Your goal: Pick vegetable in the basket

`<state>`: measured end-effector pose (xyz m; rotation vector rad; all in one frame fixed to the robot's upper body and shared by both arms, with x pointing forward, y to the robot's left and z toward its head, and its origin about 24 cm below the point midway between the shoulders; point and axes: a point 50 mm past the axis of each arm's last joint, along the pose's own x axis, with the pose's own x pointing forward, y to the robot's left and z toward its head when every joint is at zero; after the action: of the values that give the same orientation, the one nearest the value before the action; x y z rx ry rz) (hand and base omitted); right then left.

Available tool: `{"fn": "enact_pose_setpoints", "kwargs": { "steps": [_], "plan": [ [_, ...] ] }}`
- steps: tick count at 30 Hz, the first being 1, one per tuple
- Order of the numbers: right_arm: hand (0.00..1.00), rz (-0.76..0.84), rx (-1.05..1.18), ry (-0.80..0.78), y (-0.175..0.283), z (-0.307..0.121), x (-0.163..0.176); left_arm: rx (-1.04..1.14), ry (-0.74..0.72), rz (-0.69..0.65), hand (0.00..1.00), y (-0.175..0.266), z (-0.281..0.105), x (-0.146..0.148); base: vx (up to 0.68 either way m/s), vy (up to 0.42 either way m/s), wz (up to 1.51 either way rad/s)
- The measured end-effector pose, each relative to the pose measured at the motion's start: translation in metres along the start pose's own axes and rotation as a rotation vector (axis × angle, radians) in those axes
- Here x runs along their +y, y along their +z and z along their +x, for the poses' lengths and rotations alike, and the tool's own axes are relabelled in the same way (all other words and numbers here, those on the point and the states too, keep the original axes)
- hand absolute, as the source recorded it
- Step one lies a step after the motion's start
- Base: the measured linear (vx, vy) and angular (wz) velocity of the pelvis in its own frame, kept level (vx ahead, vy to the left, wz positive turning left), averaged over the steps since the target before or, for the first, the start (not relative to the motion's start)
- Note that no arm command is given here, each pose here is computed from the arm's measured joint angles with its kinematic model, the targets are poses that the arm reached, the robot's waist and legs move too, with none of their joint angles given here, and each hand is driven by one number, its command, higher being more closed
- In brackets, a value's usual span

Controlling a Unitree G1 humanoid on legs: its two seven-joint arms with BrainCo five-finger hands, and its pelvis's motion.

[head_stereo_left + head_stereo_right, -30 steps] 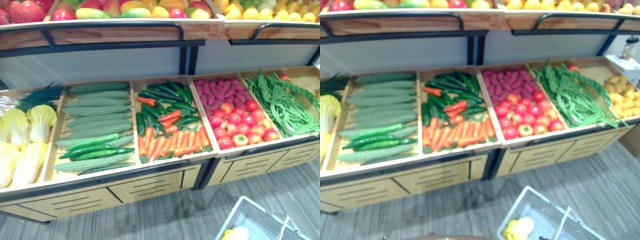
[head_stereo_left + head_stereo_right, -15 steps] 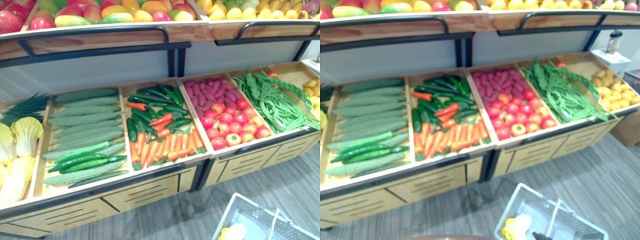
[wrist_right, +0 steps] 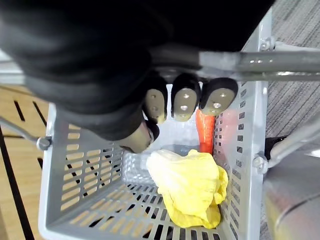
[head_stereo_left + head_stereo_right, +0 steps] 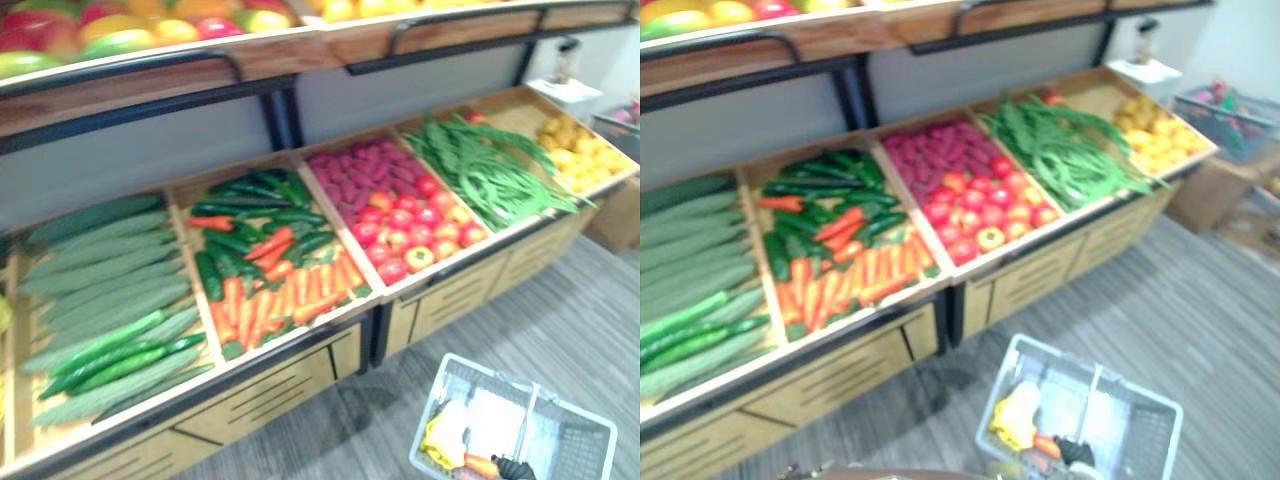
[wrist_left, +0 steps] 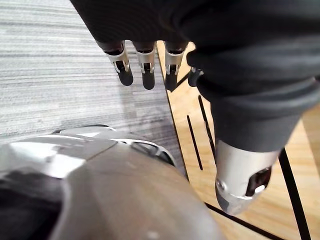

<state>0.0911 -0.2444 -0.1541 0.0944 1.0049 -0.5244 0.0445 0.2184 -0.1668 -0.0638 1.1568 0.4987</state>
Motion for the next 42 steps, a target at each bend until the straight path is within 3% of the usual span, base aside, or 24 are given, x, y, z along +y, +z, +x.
{"fn": "enact_pose_setpoints", "kwargs": {
  "steps": [5, 8, 14, 21, 23, 27, 42],
  "plan": [
    [1.00, -0.001, -0.041, 0.007, 0.019, 0.005, 0.004, -0.007, -0.007, -0.016, 0.00, 0.000, -0.001, -0.005, 0.01, 0.189, -1.58],
    [1.00, 0.018, -0.045, 0.033, 0.018, 0.004, 0.016, -0.093, -0.027, 0.004, 0.00, 0.028, 0.004, -0.012, -0.05, 0.257, -0.87],
    [1.00, -0.011, -0.133, 0.092, 0.033, 0.000, 0.039, -0.130, -0.038, 0.046, 0.00, 0.038, 0.005, -0.016, -0.03, 0.132, -1.32],
    [1.00, -0.004, -0.099, 0.056, 0.017, -0.002, 0.024, -0.089, -0.044, -0.033, 0.00, 0.029, 0.004, -0.022, 0.02, -0.016, -0.96],
    [1.00, 0.050, -0.061, 0.012, 0.010, -0.001, 0.015, -0.106, -0.052, -0.013, 0.00, 0.033, 0.004, -0.021, 0.11, -0.084, -0.26],
    [1.00, 0.005, -0.026, 0.014, 0.005, -0.001, 0.012, -0.056, -0.030, 0.015, 0.00, 0.017, 0.002, -0.012, 0.03, -0.089, -1.21],
    [1.00, 0.032, 0.048, -0.048, -0.009, -0.001, -0.008, -0.095, -0.052, 0.081, 0.00, 0.022, 0.001, -0.016, 0.01, -0.045, -0.51]
  ]
}}
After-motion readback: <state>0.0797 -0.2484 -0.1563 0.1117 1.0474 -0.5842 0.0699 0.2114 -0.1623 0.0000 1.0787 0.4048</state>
